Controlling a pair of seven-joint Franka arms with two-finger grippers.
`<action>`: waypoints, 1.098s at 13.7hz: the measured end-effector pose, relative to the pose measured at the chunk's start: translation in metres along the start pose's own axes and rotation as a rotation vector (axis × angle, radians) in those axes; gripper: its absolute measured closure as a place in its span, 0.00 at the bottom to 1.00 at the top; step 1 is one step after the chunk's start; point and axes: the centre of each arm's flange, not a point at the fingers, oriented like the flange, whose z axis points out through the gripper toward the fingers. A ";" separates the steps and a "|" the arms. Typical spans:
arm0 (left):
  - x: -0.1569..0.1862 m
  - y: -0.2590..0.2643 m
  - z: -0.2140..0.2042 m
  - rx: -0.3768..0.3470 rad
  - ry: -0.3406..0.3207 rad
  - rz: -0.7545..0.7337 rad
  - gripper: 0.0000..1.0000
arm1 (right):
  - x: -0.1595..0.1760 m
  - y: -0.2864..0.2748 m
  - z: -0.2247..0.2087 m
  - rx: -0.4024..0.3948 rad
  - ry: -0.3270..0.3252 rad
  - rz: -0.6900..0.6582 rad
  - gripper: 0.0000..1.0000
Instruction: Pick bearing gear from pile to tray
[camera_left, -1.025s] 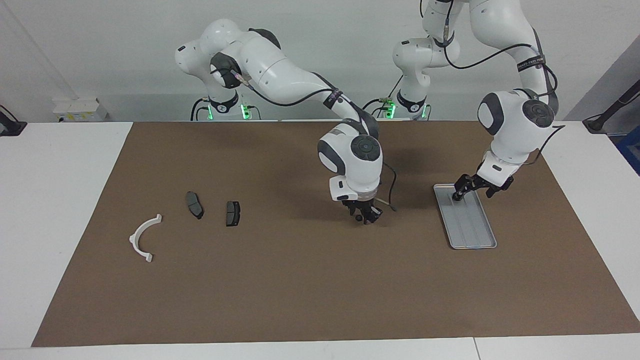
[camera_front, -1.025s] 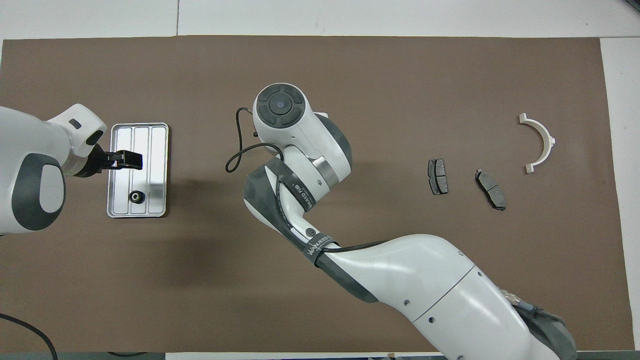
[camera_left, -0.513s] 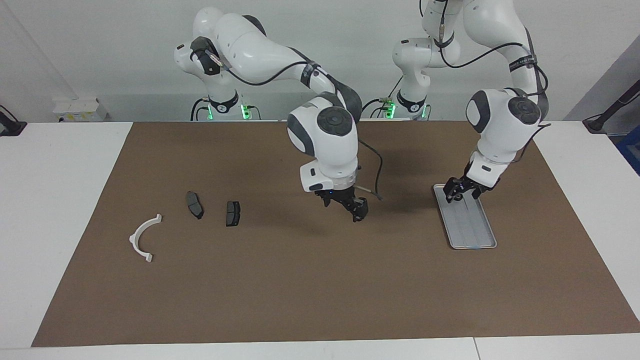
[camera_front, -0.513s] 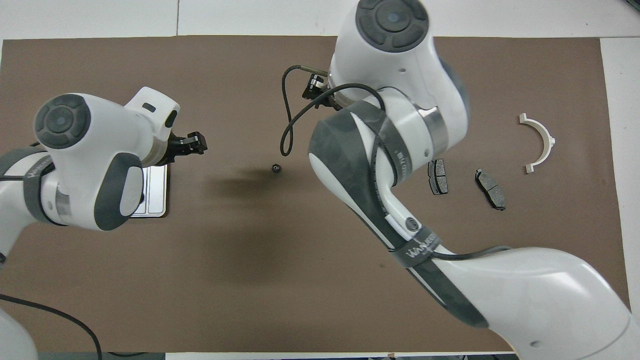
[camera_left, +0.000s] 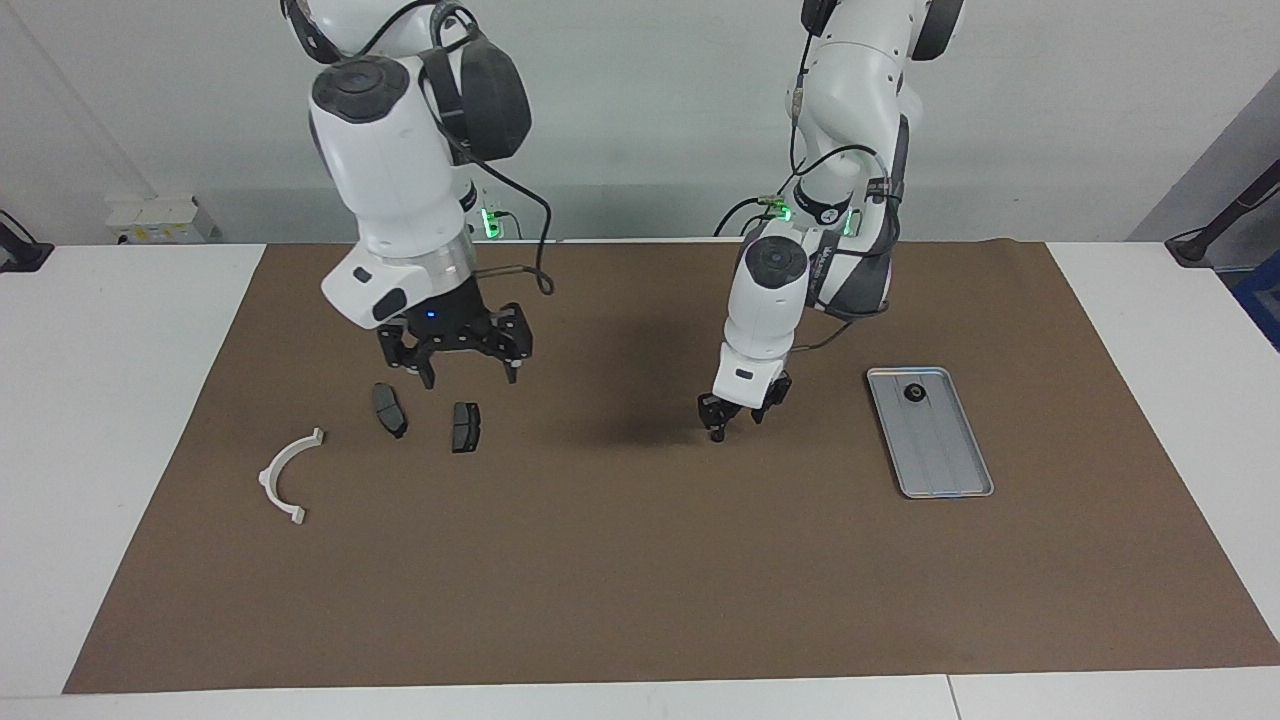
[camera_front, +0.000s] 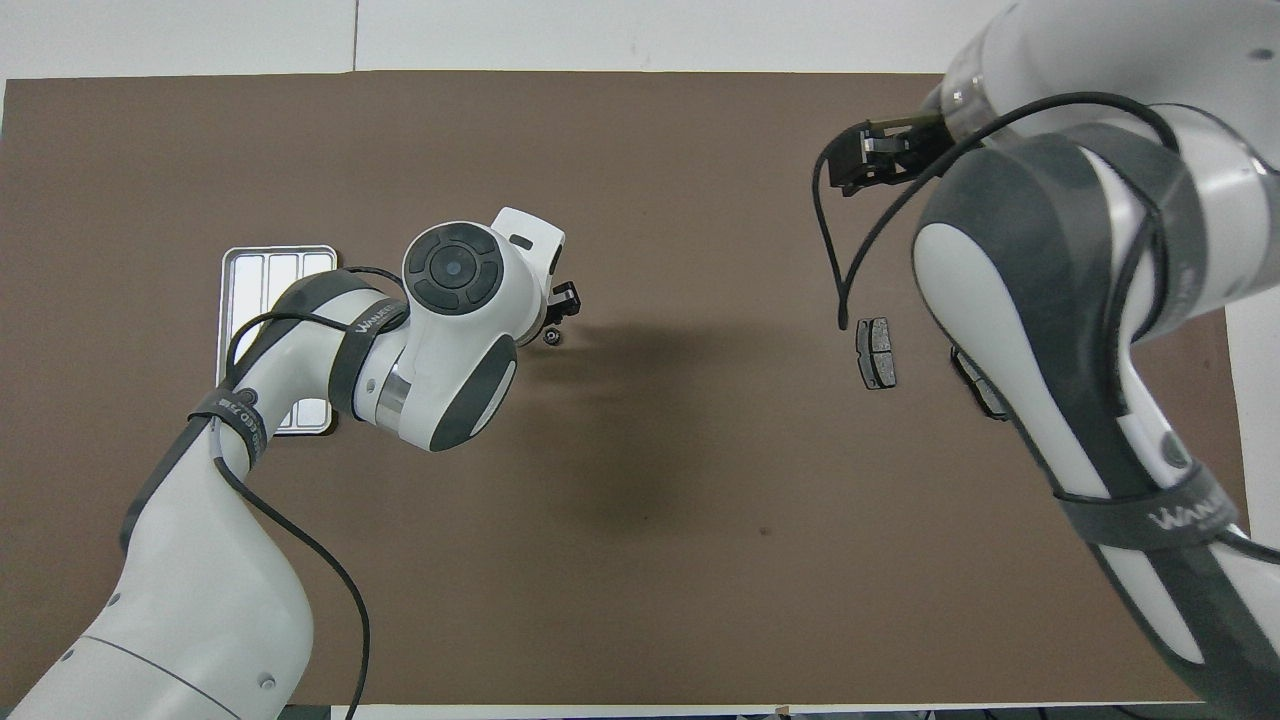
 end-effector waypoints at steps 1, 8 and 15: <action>-0.001 0.001 0.006 -0.002 0.001 -0.013 0.29 | -0.009 0.020 -0.010 -0.010 0.005 -0.026 0.00; -0.011 0.013 0.010 -0.033 0.023 -0.096 0.38 | -0.061 0.104 -0.056 -0.066 0.024 -0.088 0.00; -0.015 0.014 0.015 -0.027 0.018 -0.095 0.41 | -0.069 0.122 -0.064 -0.084 0.030 -0.085 0.00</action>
